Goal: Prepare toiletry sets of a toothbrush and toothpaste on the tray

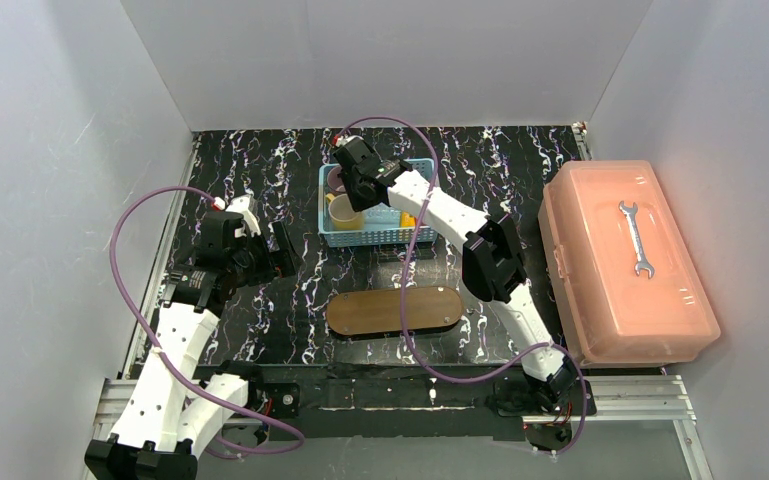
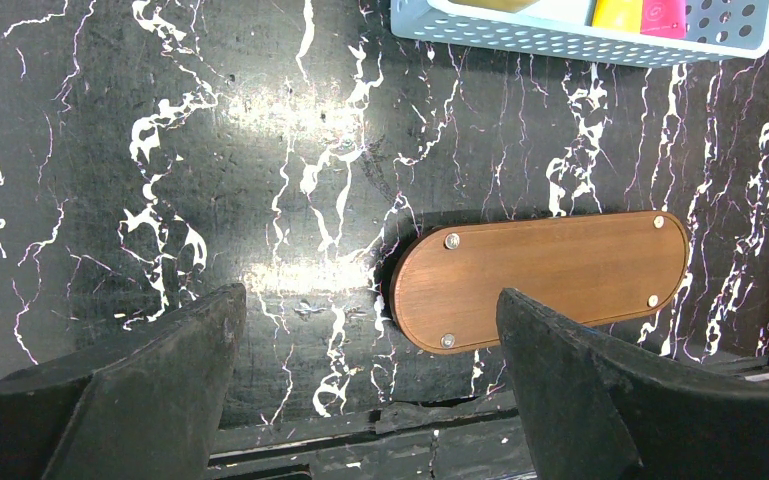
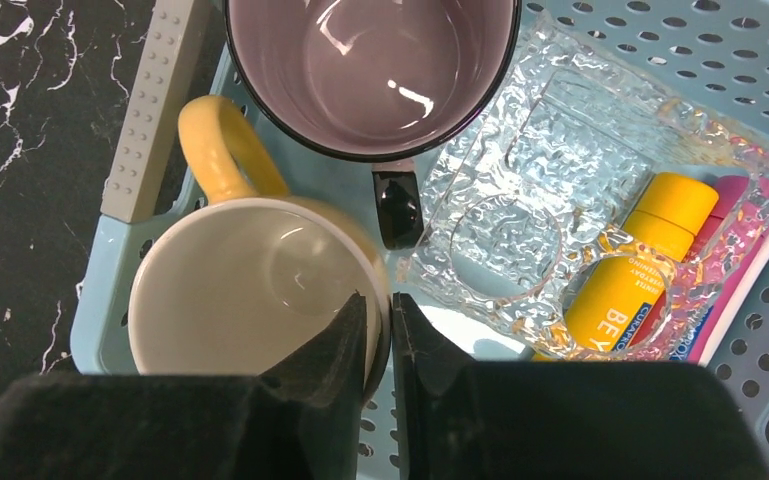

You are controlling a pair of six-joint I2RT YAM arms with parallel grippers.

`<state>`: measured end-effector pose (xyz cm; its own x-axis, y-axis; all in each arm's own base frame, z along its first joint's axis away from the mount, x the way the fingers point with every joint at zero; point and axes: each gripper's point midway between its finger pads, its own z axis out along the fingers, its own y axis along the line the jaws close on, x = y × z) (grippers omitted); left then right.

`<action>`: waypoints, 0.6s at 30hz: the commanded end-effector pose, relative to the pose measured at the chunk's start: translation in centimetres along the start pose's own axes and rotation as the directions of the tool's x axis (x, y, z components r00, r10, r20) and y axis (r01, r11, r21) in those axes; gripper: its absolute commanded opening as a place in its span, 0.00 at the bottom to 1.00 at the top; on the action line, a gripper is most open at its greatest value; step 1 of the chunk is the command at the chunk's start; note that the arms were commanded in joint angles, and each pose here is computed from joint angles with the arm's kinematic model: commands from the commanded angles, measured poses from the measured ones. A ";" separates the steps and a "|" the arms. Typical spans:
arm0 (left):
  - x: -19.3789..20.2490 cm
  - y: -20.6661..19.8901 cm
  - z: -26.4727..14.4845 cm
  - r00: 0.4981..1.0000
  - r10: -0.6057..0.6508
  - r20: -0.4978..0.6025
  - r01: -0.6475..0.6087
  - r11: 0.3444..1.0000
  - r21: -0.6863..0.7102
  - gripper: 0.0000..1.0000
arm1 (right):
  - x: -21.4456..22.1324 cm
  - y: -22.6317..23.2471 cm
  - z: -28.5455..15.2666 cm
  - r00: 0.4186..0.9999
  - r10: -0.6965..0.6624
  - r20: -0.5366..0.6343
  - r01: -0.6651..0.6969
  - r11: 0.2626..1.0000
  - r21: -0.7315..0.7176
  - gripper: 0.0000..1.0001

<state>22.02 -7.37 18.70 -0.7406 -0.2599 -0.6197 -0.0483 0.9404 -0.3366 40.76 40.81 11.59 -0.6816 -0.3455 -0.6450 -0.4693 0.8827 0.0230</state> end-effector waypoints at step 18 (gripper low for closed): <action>0.6 0.5 0.2 1.000 0.009 -0.022 -0.010 1.000 -0.025 0.95 | -3.8 0.0 -3.3 0.993 0.023 0.112 -0.023 1.000 0.005 0.01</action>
<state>22.12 -7.34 18.45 -0.7469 -0.2584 -0.6126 -0.0532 0.9416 -0.3324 41.26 40.68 11.52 -0.6739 -0.3530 -0.6490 -0.4634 0.8861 -0.0008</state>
